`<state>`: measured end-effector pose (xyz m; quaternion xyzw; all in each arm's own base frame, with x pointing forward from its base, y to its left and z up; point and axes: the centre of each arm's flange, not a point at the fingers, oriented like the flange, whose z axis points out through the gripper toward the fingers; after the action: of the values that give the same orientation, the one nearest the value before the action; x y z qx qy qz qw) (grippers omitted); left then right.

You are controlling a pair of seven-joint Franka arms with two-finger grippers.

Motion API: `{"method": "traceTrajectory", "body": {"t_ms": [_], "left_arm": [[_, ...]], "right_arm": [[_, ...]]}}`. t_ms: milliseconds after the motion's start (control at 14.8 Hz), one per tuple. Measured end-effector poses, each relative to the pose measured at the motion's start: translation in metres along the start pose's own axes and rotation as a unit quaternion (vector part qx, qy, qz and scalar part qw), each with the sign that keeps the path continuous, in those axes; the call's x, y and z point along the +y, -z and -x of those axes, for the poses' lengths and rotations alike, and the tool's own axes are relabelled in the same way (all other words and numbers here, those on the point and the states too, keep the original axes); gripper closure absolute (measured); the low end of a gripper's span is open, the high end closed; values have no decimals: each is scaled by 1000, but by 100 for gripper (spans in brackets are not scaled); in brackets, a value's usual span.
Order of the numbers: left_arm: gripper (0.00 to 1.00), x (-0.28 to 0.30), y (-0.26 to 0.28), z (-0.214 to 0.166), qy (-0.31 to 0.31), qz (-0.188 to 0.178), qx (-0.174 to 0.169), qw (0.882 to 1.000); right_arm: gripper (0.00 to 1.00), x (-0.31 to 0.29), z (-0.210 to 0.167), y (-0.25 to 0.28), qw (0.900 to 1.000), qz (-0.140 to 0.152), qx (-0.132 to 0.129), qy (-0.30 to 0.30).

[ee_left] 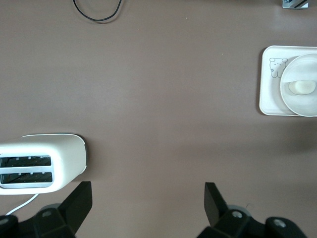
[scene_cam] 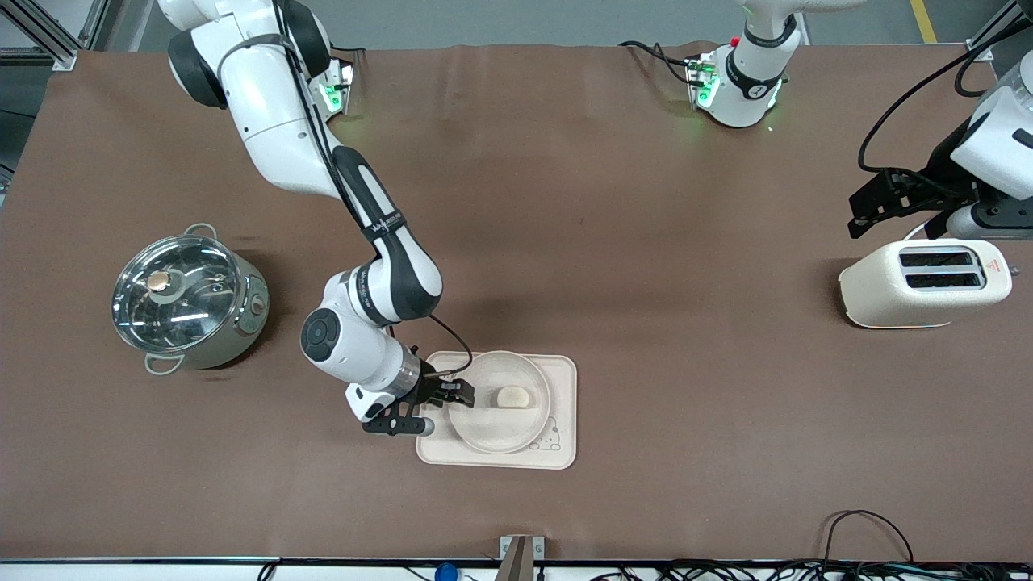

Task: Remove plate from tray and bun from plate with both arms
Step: 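Close the right gripper on the white plate rim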

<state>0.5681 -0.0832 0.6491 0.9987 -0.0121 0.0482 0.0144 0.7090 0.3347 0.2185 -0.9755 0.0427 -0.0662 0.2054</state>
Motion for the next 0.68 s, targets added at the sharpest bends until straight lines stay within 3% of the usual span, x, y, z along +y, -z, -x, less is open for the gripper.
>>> {"method": "traceTrajectory", "body": {"t_ms": [135,271,474,542,677], "left_arm": [[0,0,0,0,0,0,0,1000],[0,0,0,0,0,0,0,1000],[0,0,0,0,0,0,0,1000],[0,0,0,0,0,0,0,1000],[0,0,0,0,0,0,0,1000]], "right_arm": [[33,5,-1,-4,1000,2,-1,8],[43,13,-3,-8,1000,5,-3,19],[46,22,-4,-12,1000,8,-5,24],[54,22,-4,-14,1000,8,-6,25],[59,22,-2,-17,1000,9,-8,26]]}}
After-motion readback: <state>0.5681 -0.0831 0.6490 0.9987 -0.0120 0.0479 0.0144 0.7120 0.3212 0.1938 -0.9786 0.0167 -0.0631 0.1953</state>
